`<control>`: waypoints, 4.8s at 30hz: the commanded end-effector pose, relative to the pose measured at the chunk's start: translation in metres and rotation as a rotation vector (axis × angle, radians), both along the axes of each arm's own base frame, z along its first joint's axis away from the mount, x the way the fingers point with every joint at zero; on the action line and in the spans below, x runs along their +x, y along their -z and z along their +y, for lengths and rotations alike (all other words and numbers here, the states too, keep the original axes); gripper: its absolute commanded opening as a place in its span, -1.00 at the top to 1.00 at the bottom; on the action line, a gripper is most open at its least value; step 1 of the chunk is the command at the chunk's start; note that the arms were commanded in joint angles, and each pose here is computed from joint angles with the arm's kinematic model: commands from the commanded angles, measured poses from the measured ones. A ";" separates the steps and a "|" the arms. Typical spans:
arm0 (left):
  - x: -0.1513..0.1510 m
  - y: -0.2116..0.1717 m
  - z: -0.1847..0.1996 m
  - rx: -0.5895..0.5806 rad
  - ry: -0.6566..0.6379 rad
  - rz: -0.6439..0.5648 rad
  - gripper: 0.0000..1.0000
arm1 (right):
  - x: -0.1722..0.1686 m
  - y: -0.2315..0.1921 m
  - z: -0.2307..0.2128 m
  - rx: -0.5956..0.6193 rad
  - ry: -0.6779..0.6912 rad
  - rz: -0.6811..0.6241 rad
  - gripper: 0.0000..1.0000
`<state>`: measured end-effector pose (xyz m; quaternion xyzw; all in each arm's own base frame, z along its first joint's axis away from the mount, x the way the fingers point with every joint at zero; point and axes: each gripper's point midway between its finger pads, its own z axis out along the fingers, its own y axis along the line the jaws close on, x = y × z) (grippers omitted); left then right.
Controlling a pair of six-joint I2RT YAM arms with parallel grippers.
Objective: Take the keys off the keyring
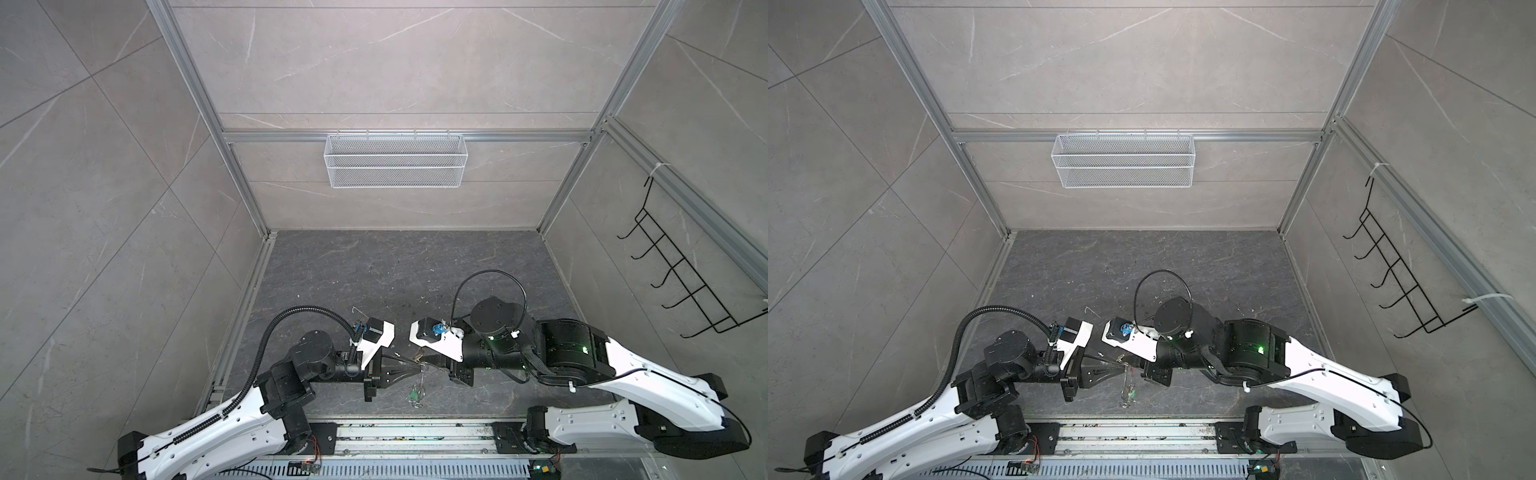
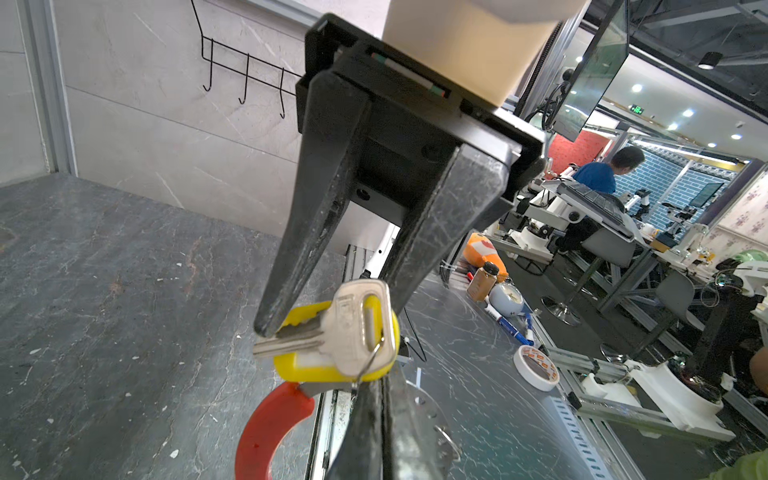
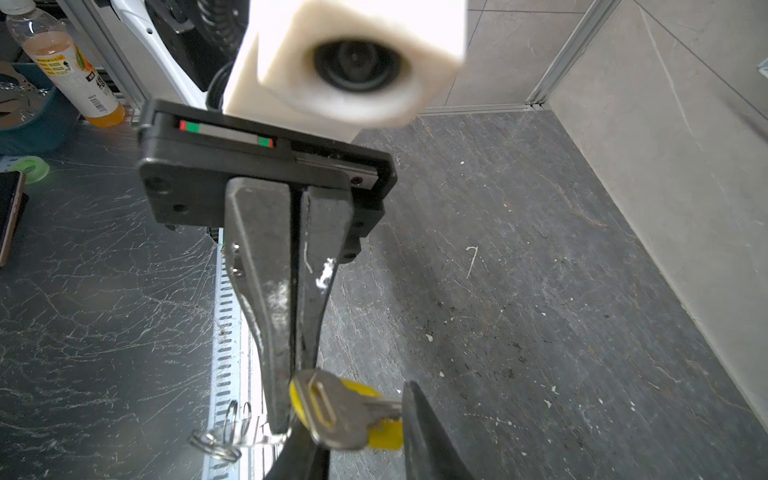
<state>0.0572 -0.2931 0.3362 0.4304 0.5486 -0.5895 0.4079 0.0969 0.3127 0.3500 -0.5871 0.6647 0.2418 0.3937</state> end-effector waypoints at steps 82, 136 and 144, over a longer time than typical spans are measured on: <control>0.018 -0.052 0.039 -0.348 -0.216 -0.142 1.00 | -0.007 -0.037 0.003 0.204 -0.045 0.154 0.32; 0.016 -0.055 0.041 -0.348 -0.215 -0.143 1.00 | -0.001 -0.029 -0.006 0.161 -0.025 0.137 0.17; 0.016 -0.055 0.041 -0.349 -0.213 -0.140 1.00 | -0.008 -0.037 0.010 0.200 -0.097 0.161 0.07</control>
